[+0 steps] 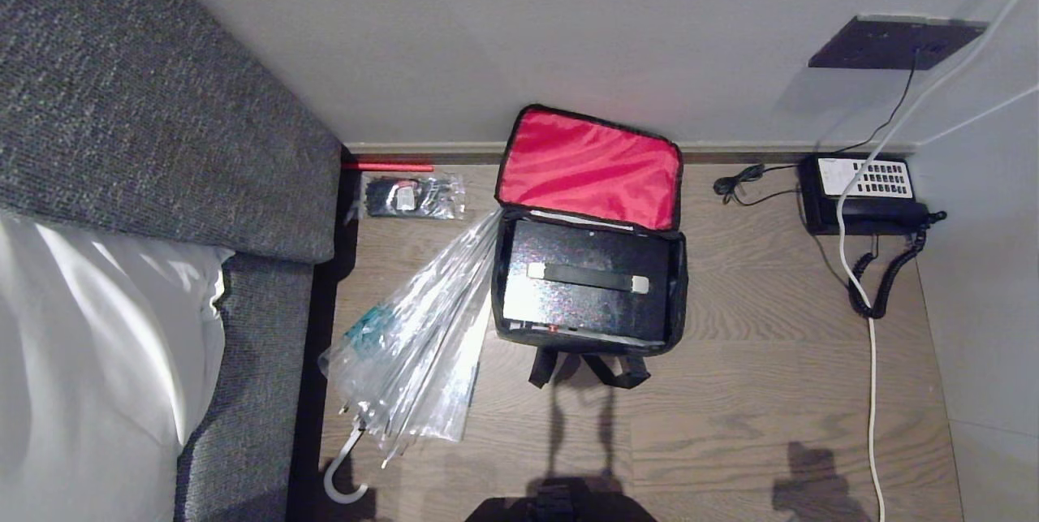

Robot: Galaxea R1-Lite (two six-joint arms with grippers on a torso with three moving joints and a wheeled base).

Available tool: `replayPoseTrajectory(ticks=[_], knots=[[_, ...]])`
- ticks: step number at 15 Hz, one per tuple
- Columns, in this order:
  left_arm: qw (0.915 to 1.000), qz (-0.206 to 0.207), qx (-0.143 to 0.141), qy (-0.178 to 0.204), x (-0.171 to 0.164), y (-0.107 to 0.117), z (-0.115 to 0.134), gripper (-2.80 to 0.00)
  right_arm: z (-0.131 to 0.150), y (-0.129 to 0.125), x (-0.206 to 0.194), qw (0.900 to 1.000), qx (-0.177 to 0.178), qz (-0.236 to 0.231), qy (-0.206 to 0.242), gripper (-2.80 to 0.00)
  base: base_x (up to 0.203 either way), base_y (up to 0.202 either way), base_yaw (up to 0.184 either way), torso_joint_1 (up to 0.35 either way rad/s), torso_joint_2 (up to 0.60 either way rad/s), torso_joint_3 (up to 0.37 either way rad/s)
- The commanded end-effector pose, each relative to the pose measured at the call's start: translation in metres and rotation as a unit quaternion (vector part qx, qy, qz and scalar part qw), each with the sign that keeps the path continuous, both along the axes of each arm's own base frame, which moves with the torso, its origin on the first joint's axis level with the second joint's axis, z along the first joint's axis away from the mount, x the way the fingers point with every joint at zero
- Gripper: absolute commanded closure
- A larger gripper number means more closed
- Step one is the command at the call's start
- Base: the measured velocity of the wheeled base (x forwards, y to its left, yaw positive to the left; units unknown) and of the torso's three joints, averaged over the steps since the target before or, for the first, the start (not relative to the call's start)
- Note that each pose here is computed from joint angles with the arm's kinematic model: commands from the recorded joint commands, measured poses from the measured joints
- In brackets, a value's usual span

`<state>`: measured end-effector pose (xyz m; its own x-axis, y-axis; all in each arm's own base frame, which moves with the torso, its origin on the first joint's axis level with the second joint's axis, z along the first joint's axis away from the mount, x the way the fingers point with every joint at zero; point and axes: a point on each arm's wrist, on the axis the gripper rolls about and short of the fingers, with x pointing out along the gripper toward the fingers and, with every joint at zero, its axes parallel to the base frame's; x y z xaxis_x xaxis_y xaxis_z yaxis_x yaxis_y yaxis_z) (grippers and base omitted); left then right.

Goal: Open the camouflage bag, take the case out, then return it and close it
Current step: Grip the handle

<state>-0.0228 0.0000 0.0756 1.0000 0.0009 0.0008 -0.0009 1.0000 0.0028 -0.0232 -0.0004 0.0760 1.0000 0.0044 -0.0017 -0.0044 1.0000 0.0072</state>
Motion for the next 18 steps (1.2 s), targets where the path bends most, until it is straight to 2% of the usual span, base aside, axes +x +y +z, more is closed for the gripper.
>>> replayPoseTrajectory(ticks=[1,18], knots=[[1.0000,0.000,0.000,0.000,0.0000,0.0000,-0.0001,0.00,-0.0004,0.0000,-0.0013,1.000,0.000,0.000,-0.009,0.00,0.000,0.000,0.000,0.000,0.00,0.000],[1.0000,0.000,0.000,0.000,0.0000,0.0000,0.0000,0.00,-0.0004,0.0000,-0.0013,1.000,0.000,0.000,-0.009,0.00,0.000,0.000,0.000,0.000,0.00,0.000]])
